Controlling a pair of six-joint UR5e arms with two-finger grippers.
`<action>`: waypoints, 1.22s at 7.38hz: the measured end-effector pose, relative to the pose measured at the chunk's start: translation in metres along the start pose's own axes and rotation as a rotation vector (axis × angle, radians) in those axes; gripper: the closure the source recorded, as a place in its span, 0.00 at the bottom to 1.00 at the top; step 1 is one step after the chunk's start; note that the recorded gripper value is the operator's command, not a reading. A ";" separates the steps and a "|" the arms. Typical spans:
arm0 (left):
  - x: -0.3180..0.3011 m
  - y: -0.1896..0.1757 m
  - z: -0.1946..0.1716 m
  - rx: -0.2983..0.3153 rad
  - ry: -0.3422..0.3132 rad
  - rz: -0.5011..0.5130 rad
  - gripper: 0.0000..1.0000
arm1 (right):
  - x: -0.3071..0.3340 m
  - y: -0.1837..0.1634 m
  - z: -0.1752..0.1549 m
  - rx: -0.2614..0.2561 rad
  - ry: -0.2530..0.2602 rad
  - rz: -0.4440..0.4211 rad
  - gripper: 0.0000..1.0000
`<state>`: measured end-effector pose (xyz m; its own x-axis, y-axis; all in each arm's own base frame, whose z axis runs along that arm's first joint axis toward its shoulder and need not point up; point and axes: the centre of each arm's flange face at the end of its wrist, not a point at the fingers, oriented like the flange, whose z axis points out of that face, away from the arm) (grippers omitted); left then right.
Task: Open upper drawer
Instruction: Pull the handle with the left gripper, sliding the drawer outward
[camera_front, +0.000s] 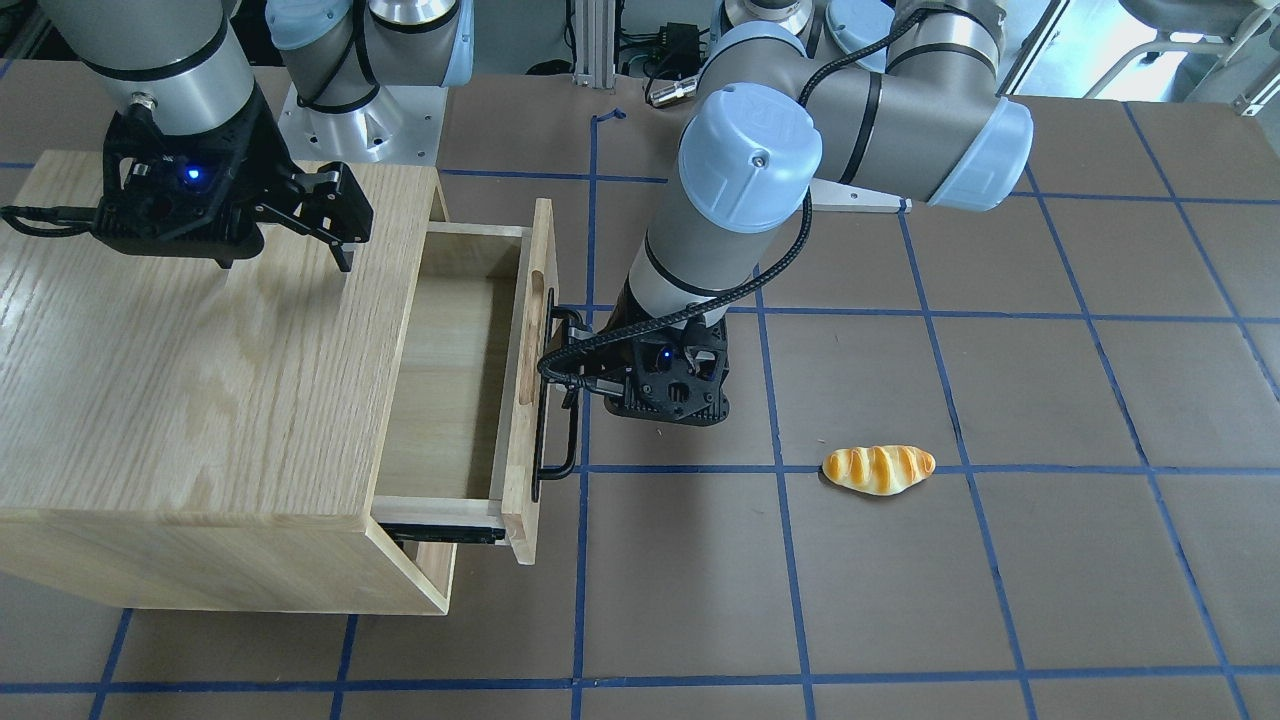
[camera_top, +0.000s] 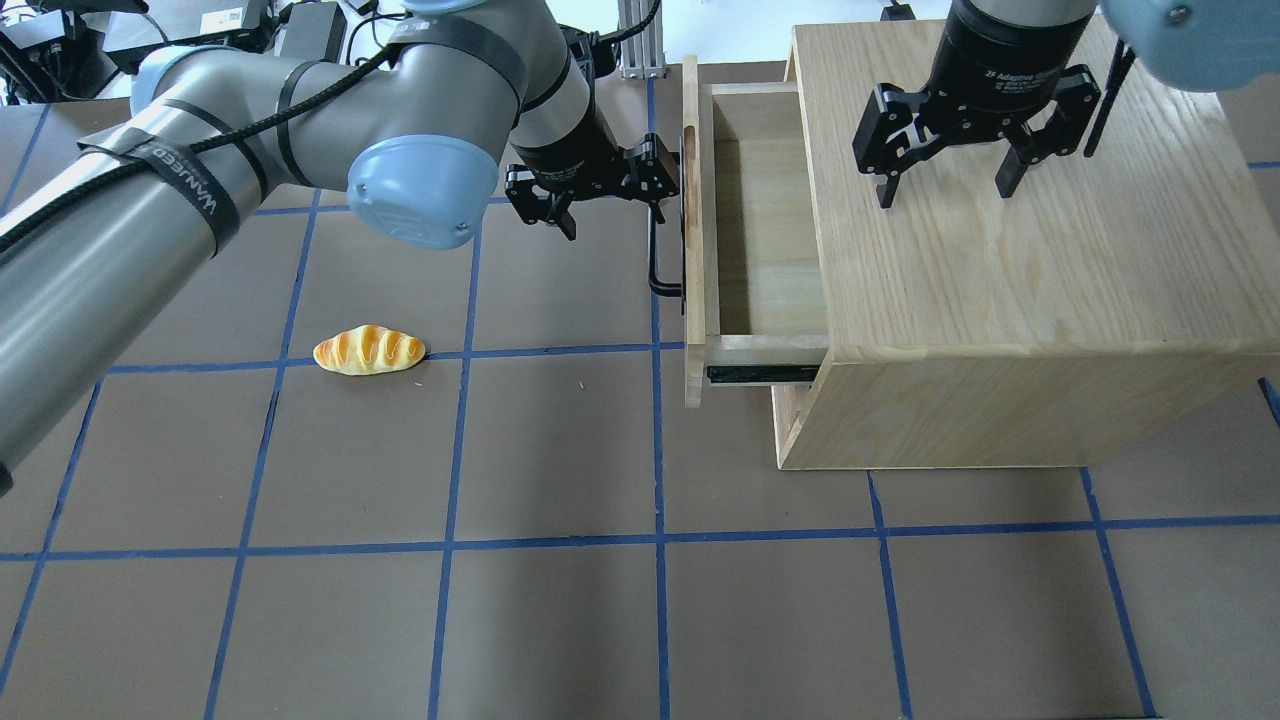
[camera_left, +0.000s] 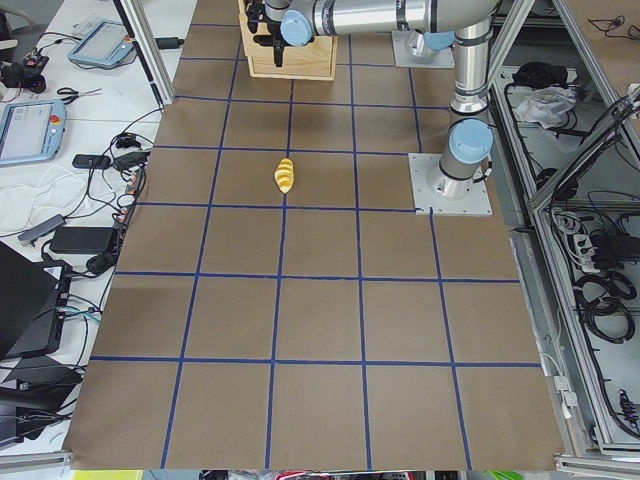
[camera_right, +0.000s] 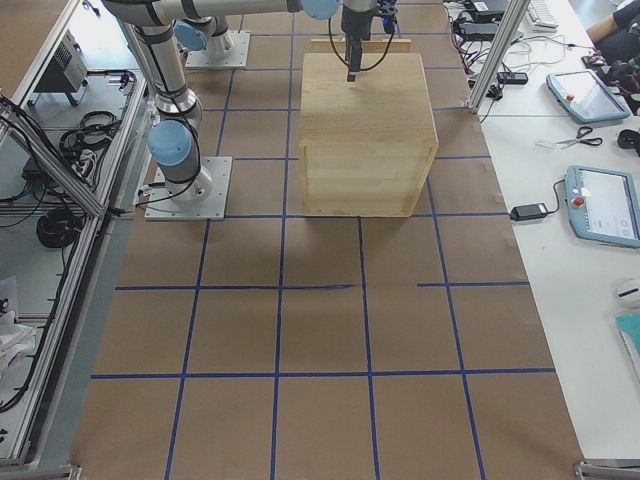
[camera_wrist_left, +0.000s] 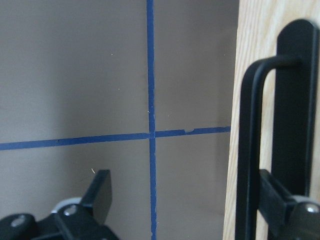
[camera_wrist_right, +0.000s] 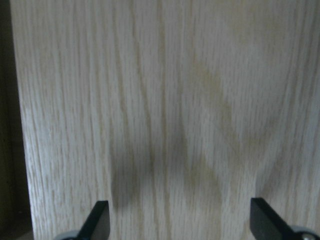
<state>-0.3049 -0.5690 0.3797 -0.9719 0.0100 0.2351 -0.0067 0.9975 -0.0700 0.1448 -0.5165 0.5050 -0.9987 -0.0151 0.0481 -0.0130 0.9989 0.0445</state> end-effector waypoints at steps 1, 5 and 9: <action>-0.002 -0.001 0.000 -0.001 -0.001 0.003 0.00 | 0.000 0.000 0.000 0.000 0.000 0.000 0.00; -0.016 -0.005 -0.005 -0.009 -0.013 -0.003 0.00 | 0.000 0.000 0.000 0.000 0.000 0.001 0.00; -0.019 -0.006 -0.006 -0.011 -0.019 0.011 0.00 | 0.000 0.000 0.000 0.000 0.000 0.001 0.00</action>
<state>-0.2854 -0.5744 0.3814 -0.9763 0.0196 0.2156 0.0064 0.9981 -0.0617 0.1448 -0.5165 0.5050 -0.9987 -0.0140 0.0481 -0.0118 0.9989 0.0445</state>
